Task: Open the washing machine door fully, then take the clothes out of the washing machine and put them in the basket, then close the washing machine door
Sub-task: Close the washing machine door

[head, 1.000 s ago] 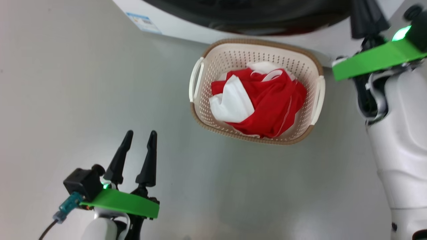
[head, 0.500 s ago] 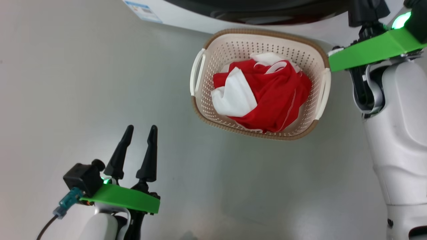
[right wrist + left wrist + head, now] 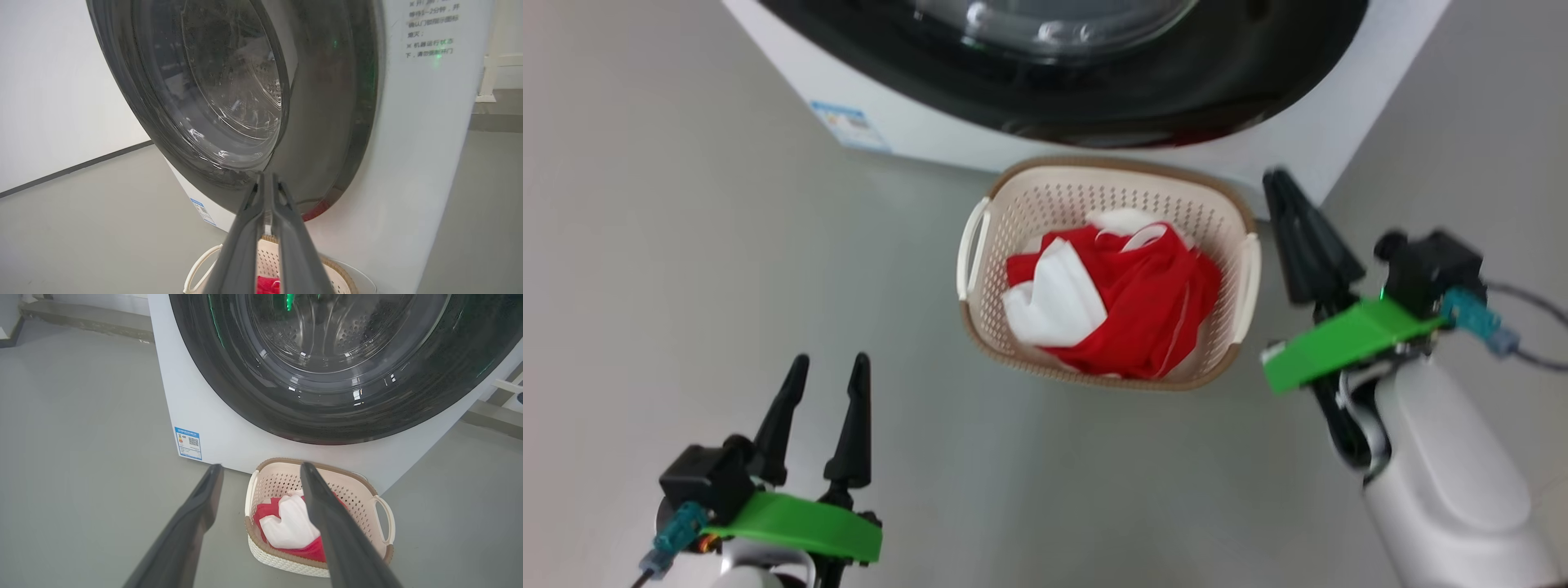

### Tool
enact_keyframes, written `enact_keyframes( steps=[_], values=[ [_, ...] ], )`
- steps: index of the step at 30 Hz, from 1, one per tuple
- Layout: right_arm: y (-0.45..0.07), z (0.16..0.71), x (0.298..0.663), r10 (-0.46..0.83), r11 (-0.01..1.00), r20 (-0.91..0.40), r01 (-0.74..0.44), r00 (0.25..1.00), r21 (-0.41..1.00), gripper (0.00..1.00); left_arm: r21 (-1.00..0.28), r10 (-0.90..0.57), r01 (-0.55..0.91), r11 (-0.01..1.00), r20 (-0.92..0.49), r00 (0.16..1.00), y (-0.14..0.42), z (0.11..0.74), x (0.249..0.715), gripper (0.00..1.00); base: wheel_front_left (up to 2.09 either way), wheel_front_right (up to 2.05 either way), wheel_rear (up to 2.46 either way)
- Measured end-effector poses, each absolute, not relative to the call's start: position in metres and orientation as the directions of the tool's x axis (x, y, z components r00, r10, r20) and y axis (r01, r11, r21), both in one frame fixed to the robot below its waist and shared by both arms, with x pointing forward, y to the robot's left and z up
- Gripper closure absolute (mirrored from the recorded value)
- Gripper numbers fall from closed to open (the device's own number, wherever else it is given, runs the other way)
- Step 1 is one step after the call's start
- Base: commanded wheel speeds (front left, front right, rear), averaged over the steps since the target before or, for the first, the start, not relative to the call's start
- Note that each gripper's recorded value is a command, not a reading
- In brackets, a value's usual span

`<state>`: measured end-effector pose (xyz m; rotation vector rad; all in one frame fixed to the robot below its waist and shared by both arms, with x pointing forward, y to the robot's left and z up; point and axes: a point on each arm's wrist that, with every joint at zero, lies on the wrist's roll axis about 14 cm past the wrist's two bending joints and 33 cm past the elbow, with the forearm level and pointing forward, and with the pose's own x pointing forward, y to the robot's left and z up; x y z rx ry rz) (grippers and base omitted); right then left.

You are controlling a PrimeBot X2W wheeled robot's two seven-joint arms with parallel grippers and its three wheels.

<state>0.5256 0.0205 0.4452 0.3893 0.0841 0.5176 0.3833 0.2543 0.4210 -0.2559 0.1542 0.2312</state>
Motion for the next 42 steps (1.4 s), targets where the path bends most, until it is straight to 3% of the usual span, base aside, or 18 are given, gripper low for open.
enact_keyframes(
  steps=[1, 2, 11, 25, 42],
  values=[
    [0.016, 0.445, 0.519, 0.493, 0.801, 0.011, -0.459, 0.870, 0.384, 0.09, -0.229, 0.205, -0.243, 0.943, -0.176, 0.963, 0.254, 0.423, 0.381, 0.00, 0.00, 0.00, 0.00],
    [0.012, 0.444, 0.513, 0.489, 0.805, 0.004, -0.453, 0.872, 0.384, 0.00, -0.227, 0.204, -0.241, 0.944, -0.173, 0.964, 0.253, 0.424, 0.379, 0.00, 0.00, 0.00, 0.00],
    [-0.029, 0.449, 0.461, 0.429, 0.845, -0.033, -0.388, 0.903, 0.368, 0.00, -0.212, 0.183, -0.211, 0.954, -0.144, 0.972, 0.245, 0.435, 0.359, 0.00, 0.00, 0.00, 0.00],
    [-0.110, 0.450, 0.398, 0.233, 0.916, -0.071, -0.194, 0.970, 0.351, 0.00, -0.188, 0.075, -0.084, 0.979, -0.058, 0.996, 0.221, 0.462, 0.351, 0.00, 0.00, 0.00, 0.00],
    [-0.177, 0.450, 0.341, 0.045, 0.938, -0.085, -0.013, 0.995, 0.347, 0.00, -0.168, -0.030, 0.031, 0.985, 0.009, 1.000, 0.196, 0.482, 0.341, 0.00, 0.00, 0.00, 0.00]
  ],
)
